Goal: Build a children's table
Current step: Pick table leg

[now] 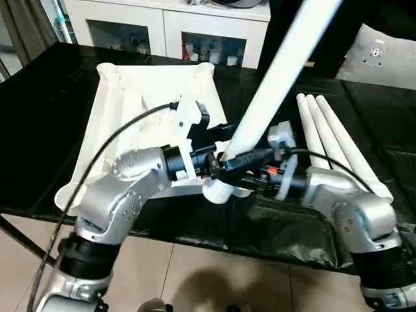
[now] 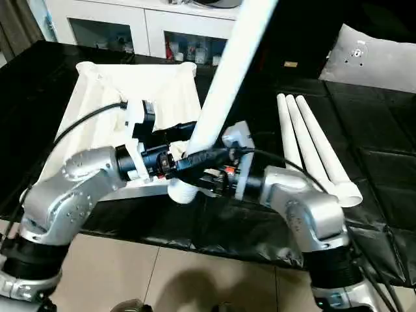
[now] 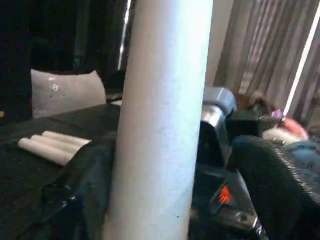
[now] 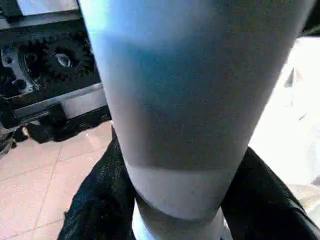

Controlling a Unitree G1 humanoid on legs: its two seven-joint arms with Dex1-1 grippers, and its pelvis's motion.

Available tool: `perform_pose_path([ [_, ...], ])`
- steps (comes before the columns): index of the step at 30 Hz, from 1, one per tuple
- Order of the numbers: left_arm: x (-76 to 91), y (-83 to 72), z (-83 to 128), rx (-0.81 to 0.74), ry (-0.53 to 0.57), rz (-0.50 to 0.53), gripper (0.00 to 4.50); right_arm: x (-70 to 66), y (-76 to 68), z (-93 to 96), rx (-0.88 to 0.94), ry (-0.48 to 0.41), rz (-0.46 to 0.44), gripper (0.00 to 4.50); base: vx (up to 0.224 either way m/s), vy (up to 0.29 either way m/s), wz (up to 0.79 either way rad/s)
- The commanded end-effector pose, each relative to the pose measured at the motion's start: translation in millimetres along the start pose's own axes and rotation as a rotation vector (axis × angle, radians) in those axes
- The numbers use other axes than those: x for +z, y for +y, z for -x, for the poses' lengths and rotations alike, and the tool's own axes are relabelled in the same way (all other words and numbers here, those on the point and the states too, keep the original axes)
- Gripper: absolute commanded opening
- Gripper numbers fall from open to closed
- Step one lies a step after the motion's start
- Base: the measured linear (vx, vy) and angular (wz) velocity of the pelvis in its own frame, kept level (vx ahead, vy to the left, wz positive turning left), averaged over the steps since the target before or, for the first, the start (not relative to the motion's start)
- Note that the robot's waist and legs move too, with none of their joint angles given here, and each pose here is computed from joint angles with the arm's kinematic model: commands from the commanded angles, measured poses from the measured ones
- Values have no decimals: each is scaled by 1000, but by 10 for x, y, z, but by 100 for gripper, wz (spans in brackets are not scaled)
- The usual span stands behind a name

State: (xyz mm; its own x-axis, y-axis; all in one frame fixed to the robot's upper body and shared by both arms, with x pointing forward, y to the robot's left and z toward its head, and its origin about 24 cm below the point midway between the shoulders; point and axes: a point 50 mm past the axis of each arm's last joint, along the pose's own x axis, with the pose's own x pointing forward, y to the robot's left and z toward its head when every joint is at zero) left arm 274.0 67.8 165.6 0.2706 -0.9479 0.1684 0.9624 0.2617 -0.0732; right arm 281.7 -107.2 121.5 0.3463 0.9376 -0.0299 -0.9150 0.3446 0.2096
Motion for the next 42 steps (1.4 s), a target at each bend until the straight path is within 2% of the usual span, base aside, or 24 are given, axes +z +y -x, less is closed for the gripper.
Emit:
perform_pose_path([
  [1,107,-235,-121,-174,-74,4,436,-54,-118,52,-99,41,-7,191,0,0,0],
  [3,104,-274,-118,-210,-92,34,446,-59,-115,48,-94,42,-1,191,0,0,0],
  [6,38,-311,-114,-236,-50,31,450,-64,-118,44,-96,41,10,191,0,0,0],
  [11,25,-238,-118,-177,-63,29,450,-62,-121,42,-98,29,12,191,0,0,0],
  [15,72,-168,-95,-140,-148,89,450,-63,-119,52,-94,14,-2,191,0,0,0],
  [17,155,-79,-58,-82,-267,154,450,-59,-138,64,-120,-11,-32,191,0,0,0],
  [18,157,-75,-57,-78,-270,154,450,-59,-139,65,-123,-12,-33,191,0,0,0],
  [20,185,59,-17,44,-314,143,450,-58,-173,72,-172,-39,-48,190,0,0,0],
  [23,189,185,29,159,-325,127,450,-68,-194,87,-204,-44,-49,189,0,0,0],
  [25,173,323,118,285,-264,47,450,-82,-237,125,-291,-60,-23,189,0,0,0],
  [27,170,371,154,331,-241,18,450,-97,-251,141,-316,-49,-29,189,0,0,0],
  [28,122,472,230,423,-165,-25,450,-121,-297,188,-374,-38,-45,189,0,0,0],
  [29,108,496,249,445,-143,-39,450,-126,-309,201,-389,-36,-48,189,0,0,0],
  [31,-10,572,335,500,-3,-112,450,-141,-383,267,-474,-34,-33,189,0,0,0],
  [33,-109,575,372,487,95,-156,450,-152,-416,299,-513,-32,-30,189,0,0,0],
  [34,-229,569,413,466,199,-199,450,-163,-440,327,-548,-25,-23,189,0,0,0],
  [38,-505,516,459,382,383,-231,450,-196,-481,387,-607,-2,-11,189,0,0,0],
  [40,-633,476,444,320,453,-236,450,-204,-488,416,-628,3,-14,189,0,0,0],
  [42,-642,473,442,315,459,-238,432,-204,-488,418,-628,3,-15,189,0,0,0],
])
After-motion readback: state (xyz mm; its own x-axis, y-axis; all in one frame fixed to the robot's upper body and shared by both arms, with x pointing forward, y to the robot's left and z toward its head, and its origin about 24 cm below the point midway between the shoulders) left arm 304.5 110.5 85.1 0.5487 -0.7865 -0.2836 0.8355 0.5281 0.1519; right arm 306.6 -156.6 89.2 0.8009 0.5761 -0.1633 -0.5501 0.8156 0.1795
